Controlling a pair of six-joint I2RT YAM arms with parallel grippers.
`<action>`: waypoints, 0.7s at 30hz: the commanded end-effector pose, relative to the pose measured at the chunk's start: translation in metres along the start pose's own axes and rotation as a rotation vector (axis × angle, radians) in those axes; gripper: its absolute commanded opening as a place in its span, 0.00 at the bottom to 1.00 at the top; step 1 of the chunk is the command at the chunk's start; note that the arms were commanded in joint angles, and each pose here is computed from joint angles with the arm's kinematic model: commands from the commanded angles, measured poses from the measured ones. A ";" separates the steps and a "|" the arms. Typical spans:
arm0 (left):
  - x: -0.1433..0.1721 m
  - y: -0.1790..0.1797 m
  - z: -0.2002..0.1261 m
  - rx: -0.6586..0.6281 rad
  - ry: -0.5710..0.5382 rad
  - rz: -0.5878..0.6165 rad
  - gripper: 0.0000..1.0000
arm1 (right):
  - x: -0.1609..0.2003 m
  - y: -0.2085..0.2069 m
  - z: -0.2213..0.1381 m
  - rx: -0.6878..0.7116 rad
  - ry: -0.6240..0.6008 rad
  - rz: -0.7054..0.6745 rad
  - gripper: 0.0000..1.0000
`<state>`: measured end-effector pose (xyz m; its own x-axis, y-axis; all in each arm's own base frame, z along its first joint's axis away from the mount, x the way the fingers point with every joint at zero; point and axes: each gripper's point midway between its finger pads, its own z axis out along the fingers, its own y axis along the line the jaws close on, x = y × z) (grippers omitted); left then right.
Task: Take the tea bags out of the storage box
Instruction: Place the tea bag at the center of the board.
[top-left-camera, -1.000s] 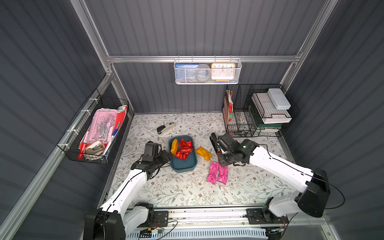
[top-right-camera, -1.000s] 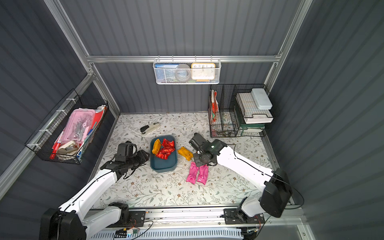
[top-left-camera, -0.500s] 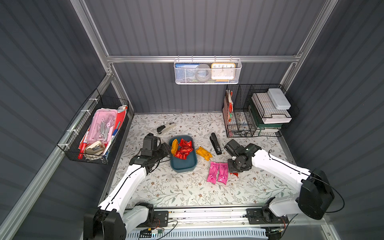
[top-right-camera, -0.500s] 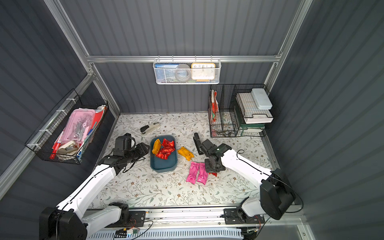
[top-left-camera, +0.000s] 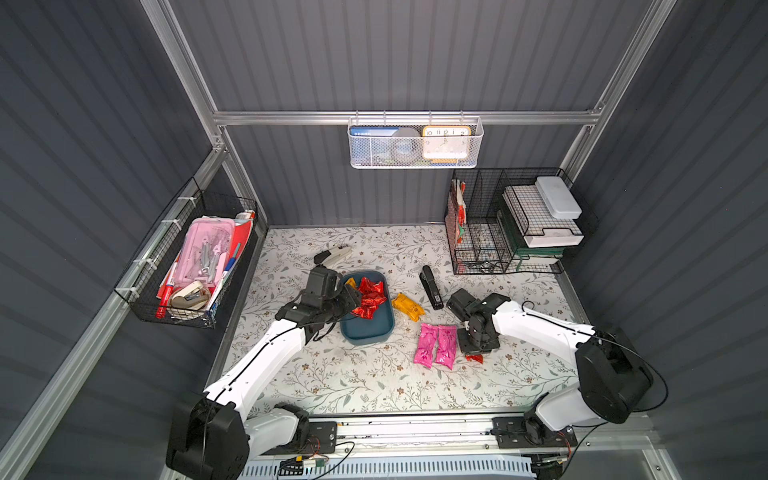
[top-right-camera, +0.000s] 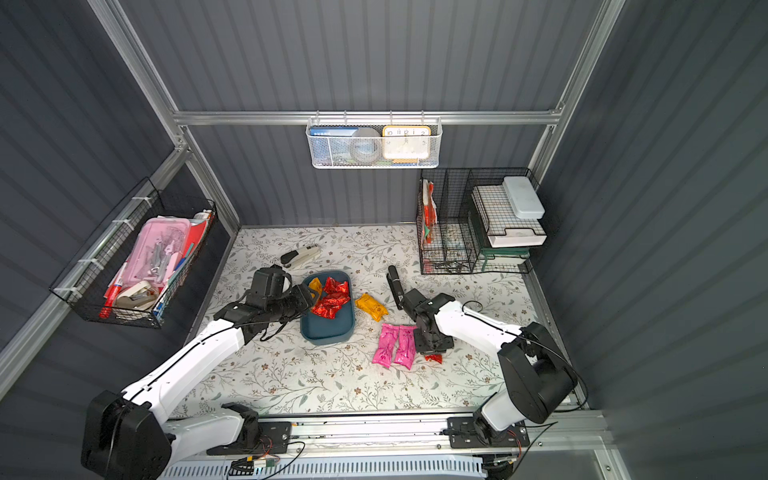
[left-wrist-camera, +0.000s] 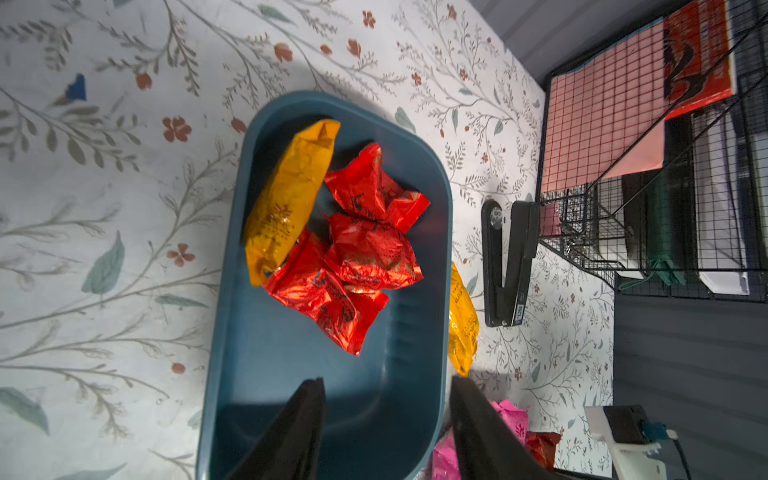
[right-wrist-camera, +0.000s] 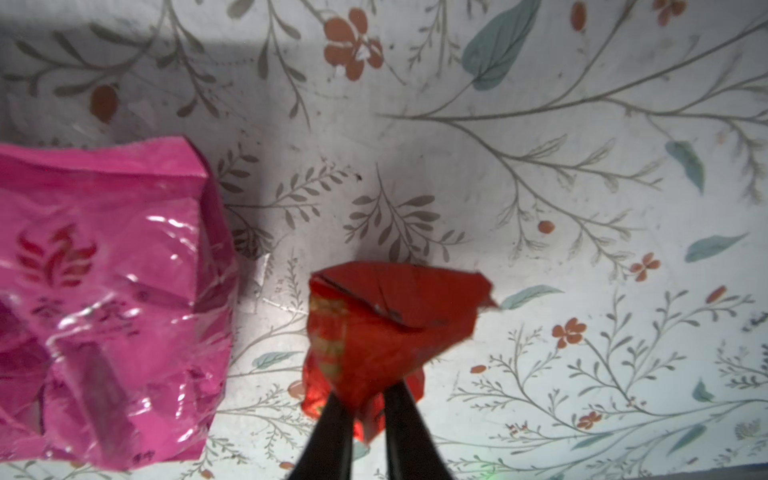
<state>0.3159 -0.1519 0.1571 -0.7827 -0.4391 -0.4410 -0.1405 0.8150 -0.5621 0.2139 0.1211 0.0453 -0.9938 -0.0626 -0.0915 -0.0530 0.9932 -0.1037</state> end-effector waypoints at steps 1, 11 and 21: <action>-0.002 0.005 0.002 -0.044 -0.007 -0.051 0.52 | -0.008 -0.003 -0.009 -0.008 -0.068 0.018 0.29; 0.017 -0.002 0.029 -0.110 0.048 -0.103 0.51 | -0.032 -0.002 -0.057 -0.111 -0.281 0.087 0.38; 0.038 0.021 0.065 -0.299 0.111 -0.179 0.50 | -0.034 0.007 -0.060 -0.165 -0.285 0.121 0.38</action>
<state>0.3229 -0.1878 0.0915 -0.8146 -0.5150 -0.2670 -0.3685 0.8148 -0.4475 0.2409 0.1348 0.1078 -0.9266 0.0333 -0.3746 0.0058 0.9972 0.0745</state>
